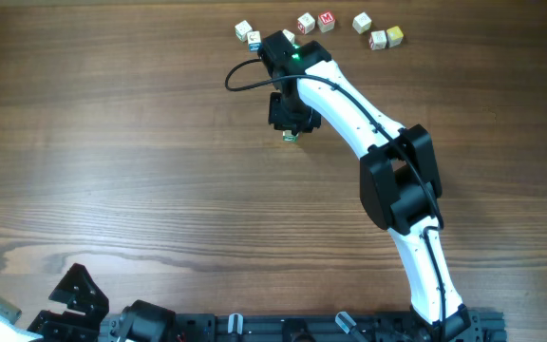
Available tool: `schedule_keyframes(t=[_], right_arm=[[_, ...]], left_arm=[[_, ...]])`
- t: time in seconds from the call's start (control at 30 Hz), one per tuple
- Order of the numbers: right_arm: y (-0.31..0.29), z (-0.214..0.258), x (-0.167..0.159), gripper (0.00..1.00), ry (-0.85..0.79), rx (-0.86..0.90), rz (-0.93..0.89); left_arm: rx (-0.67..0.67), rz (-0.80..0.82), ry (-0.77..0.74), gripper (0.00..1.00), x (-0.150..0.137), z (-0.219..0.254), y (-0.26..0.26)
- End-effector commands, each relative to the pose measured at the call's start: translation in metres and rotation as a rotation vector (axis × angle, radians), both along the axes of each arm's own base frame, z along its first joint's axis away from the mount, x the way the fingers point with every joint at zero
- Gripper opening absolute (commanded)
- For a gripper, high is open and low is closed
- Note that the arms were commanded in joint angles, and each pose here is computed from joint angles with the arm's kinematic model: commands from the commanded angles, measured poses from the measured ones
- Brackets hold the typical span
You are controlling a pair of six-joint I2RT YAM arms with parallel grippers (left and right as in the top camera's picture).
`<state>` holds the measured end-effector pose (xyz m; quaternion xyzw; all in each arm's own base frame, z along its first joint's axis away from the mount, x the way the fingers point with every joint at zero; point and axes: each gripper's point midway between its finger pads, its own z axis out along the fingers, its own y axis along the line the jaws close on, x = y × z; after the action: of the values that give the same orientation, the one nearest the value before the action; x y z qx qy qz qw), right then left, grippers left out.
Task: Form a tower
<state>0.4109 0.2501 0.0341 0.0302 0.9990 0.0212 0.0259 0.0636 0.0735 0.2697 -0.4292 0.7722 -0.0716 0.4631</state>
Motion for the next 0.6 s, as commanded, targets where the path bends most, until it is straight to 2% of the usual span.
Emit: schedule_keyframes(t=[0.0,0.57], right_arm=[[0.0060,0.0086,0.0041,0.16,-0.015,0.033,0.004],[0.0102,0.0089,0.0041,0.13,-0.014,0.054,0.028]], left_arm=[[0.000,0.021,-0.009,1.00,-0.0010,0.0005,0.0026],[0.000,0.021,-0.009,1.00,-0.0010,0.0005,0.0026]])
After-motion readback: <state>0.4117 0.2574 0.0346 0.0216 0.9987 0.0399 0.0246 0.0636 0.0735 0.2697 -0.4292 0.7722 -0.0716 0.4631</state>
